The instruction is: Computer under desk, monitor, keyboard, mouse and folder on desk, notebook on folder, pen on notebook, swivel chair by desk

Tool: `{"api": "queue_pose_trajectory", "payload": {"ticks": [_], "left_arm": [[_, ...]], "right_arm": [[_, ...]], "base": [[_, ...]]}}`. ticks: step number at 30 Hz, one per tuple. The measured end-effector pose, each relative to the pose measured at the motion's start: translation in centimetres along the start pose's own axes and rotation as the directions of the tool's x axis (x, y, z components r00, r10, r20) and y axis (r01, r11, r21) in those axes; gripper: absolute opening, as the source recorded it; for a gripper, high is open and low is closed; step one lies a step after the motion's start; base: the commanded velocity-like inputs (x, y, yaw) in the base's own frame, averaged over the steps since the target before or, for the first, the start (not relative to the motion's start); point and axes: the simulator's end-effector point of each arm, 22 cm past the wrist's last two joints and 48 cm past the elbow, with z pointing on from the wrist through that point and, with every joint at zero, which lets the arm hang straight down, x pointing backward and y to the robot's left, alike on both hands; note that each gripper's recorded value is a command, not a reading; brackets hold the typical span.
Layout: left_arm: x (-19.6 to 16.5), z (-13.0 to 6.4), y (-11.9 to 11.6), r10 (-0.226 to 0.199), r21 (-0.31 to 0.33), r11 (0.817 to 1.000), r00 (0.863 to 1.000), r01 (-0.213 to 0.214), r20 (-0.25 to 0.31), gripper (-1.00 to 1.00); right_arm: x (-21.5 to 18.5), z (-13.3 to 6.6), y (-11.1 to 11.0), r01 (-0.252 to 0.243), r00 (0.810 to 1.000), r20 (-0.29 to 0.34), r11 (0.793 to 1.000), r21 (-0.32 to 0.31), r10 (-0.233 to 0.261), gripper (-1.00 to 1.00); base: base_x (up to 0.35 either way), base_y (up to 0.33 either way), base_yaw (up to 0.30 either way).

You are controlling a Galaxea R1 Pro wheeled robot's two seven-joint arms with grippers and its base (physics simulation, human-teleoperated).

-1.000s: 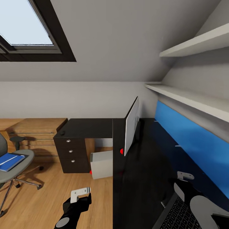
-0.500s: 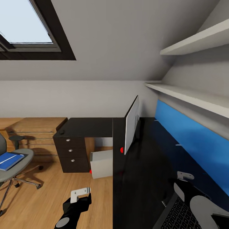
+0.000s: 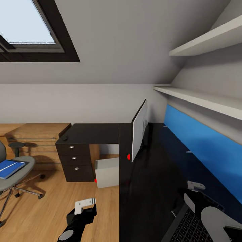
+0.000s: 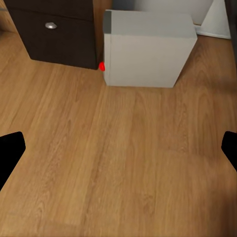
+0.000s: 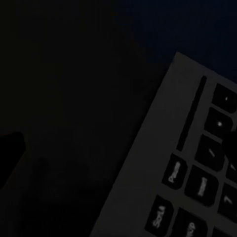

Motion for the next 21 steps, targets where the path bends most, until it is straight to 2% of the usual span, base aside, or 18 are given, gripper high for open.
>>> {"api": "queue_pose_trajectory", "payload": {"ticks": [9,21], "left_arm": [[0.75,0.63,-0.09,0.002,0.003,1.0,1.0,-0.002,0.0,1.0],[0.75,0.61,-0.1,0.002,0.003,1.0,1.0,-0.002,0.0,1.0]], "right_arm": [[0.6,0.73,0.2,0.001,1.0,0.001,1.0,0.0,-0.001,1.0],[0.6,0.69,0.29,0.003,1.0,0.001,1.0,-0.001,-0.003,1.0]], "base": [[-0.174,-0.127,0.0],[-0.014,-0.011,0.0]]}}
